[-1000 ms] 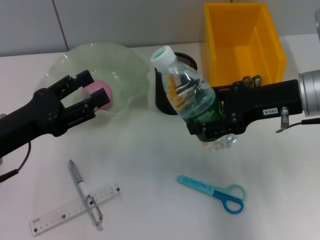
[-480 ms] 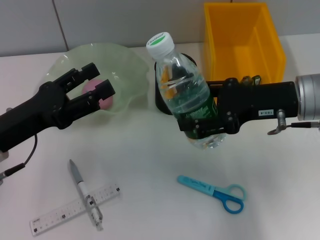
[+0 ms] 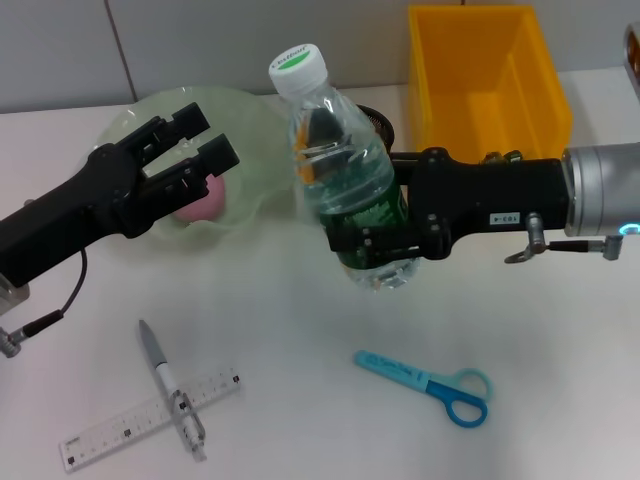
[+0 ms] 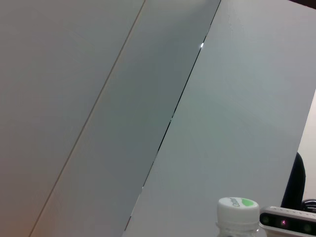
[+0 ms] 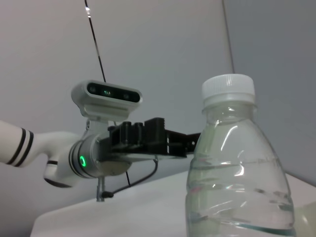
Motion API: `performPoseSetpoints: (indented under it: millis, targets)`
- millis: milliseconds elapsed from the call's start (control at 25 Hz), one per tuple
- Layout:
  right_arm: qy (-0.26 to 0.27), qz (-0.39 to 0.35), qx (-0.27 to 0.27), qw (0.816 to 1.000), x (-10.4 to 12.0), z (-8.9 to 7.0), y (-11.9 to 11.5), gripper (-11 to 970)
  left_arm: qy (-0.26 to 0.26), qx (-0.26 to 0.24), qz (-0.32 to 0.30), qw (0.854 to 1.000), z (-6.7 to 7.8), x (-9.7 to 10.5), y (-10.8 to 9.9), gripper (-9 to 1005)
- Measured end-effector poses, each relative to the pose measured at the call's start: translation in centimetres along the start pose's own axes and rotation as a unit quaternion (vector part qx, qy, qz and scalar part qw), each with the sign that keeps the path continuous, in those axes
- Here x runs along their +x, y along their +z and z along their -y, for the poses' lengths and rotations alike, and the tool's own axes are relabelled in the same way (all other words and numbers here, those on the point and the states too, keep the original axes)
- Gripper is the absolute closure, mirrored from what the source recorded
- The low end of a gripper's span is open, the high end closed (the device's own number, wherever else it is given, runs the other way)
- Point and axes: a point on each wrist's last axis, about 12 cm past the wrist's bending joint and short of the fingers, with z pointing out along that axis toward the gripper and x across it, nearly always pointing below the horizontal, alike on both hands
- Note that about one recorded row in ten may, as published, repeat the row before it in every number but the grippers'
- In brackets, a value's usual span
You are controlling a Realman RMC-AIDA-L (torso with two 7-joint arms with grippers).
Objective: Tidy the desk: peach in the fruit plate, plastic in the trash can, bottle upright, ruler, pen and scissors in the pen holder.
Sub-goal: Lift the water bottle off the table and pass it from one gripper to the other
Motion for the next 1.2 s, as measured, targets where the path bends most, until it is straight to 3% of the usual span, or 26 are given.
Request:
performPoseSetpoints:
  millis: [1200]
  targets:
    - [-0.007, -0.014, -0.029, 0.999, -0.7, 0.3, 2.1, 190, 0.039, 0.023, 0.005, 0.999, 0.0, -0.6, 1.3, 231]
